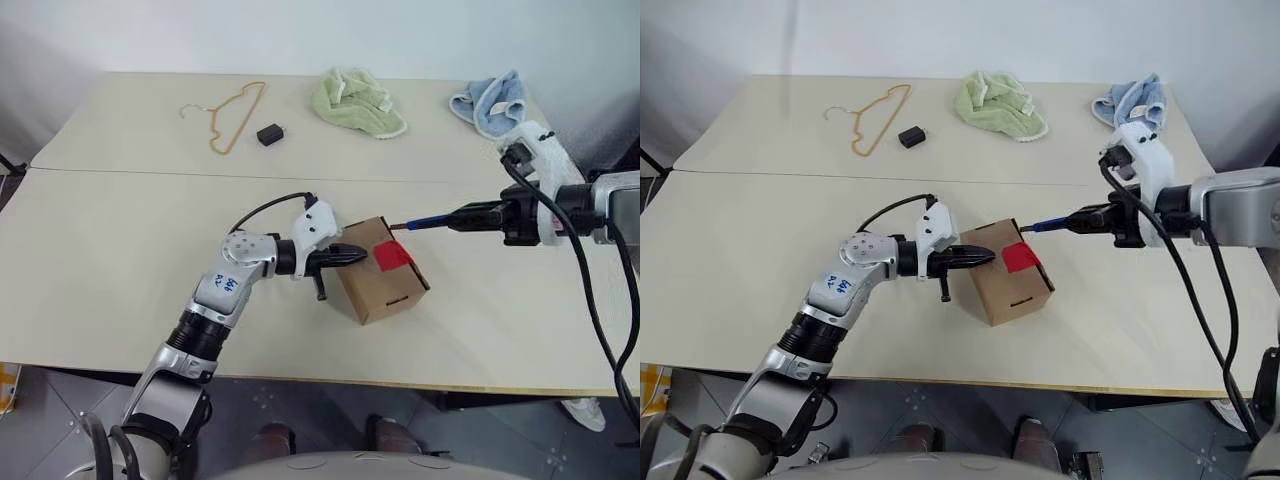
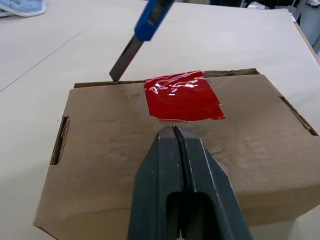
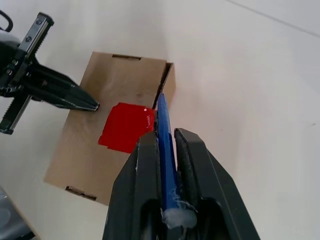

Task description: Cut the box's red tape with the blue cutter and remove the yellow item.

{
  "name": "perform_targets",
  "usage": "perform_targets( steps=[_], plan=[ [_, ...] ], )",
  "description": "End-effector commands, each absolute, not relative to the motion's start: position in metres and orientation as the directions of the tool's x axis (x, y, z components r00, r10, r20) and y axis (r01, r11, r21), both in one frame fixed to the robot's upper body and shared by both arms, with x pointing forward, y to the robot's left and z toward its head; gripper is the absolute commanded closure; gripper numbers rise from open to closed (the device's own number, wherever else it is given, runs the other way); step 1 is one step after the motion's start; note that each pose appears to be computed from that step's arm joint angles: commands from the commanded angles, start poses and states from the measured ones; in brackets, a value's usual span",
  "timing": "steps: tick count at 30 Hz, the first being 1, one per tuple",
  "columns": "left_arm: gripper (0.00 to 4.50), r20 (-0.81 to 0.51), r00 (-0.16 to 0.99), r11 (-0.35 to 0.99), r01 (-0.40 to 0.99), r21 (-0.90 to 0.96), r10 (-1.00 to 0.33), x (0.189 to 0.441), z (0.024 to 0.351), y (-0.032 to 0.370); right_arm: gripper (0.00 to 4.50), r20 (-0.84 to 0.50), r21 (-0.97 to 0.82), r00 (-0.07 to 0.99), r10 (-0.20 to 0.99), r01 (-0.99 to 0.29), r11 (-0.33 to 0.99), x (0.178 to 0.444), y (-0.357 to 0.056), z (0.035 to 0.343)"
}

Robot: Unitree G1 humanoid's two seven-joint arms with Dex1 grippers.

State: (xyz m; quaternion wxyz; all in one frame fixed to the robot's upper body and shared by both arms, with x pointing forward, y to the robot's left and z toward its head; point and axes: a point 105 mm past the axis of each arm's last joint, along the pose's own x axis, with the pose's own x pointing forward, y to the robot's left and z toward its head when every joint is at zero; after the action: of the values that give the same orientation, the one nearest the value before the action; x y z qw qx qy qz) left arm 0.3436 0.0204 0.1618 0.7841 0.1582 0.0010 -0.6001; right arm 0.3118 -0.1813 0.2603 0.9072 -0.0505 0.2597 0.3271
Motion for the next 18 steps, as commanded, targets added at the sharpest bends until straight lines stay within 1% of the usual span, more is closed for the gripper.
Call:
perform_targets(
  steps=[1, 9, 18],
  plan=[
    [4.5, -0.226, 0.274, 0.221, 0.947, 0.233, -0.935, 0.341, 0.153, 0.019, 4.35, -0.434, 0.036, 0.7, 0.568, -0.616, 0.787, 0.316, -0.184, 0.282],
    [4.5, -0.228, 0.27, 0.219, 0.949, 0.226, -0.935, 0.34, 0.153, 0.017, 4.35, -0.447, 0.055, 0.677, 0.585, -0.631, 0.773, 0.32, -0.177, 0.271],
    [4.5, -0.235, 0.275, 0.224, 0.949, 0.223, -0.932, 0.34, 0.153, 0.019, 4.35, -0.473, 0.085, 0.652, 0.593, -0.636, 0.767, 0.318, -0.175, 0.256]
  ],
)
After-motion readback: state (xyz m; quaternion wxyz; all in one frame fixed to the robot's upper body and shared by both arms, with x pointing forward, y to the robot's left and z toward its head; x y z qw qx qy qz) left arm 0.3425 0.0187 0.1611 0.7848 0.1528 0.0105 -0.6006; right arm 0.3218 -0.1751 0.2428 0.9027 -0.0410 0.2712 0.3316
